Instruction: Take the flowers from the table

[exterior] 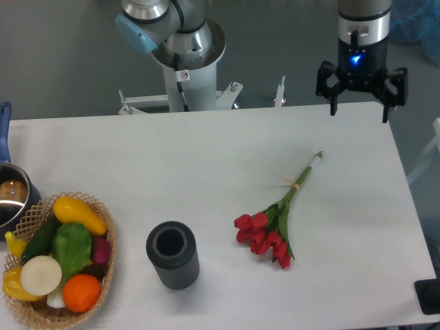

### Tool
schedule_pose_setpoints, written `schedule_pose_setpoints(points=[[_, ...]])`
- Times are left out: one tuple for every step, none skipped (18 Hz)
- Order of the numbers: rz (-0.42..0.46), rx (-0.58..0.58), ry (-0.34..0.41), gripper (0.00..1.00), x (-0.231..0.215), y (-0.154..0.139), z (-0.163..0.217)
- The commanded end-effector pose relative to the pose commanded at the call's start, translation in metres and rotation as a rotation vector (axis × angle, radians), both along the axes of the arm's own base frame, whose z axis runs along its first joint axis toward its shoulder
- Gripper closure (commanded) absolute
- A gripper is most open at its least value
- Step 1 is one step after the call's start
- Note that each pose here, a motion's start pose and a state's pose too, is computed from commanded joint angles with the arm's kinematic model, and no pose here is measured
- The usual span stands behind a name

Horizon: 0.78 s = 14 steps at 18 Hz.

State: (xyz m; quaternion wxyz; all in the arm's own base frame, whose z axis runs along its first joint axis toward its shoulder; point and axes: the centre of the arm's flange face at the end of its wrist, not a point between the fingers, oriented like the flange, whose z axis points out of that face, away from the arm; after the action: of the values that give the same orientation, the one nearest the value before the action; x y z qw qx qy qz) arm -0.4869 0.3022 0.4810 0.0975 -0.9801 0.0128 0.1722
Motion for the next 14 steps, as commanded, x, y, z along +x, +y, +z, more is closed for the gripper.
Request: schedule_pose_setpoints(points=[[-0.001, 0.004, 0.007, 0.00, 0.000, 0.001, -0.002], [0.006, 0.006, 0.006, 0.00, 0.000, 0.000, -0.004], [0.009, 0.003, 0.000, 0.00, 0.002, -0.001, -0.009], [0.012, 0.002, -0.003, 0.00, 0.003, -0.003, -0.010], [0.014, 0.003, -0.006, 0.00, 0.004, -0.005, -0.012], [0.015, 0.000, -0.010, 0.00, 0.005, -0.006, -0.014], [0.016, -0.001, -0.012, 0.00, 0.005, -0.007, -0.015], [0.016, -0.001, -0.014, 0.00, 0.004, -0.007, -0.016], [0.015, -0.004, -0.021, 0.00, 0.003, -0.006, -0.020], [0.013, -0.009, -0.036, 0.00, 0.003, -0.006, -0.029], [0.013, -0.013, -0.048, 0.00, 0.004, -0.006, -0.035], [0.013, -0.016, -0.059, 0.00, 0.005, -0.006, -0.042], [0.008, -0.027, -0.083, 0.00, 0.007, -0.007, -0.055], [0.008, -0.037, -0.118, 0.00, 0.008, -0.008, -0.077]])
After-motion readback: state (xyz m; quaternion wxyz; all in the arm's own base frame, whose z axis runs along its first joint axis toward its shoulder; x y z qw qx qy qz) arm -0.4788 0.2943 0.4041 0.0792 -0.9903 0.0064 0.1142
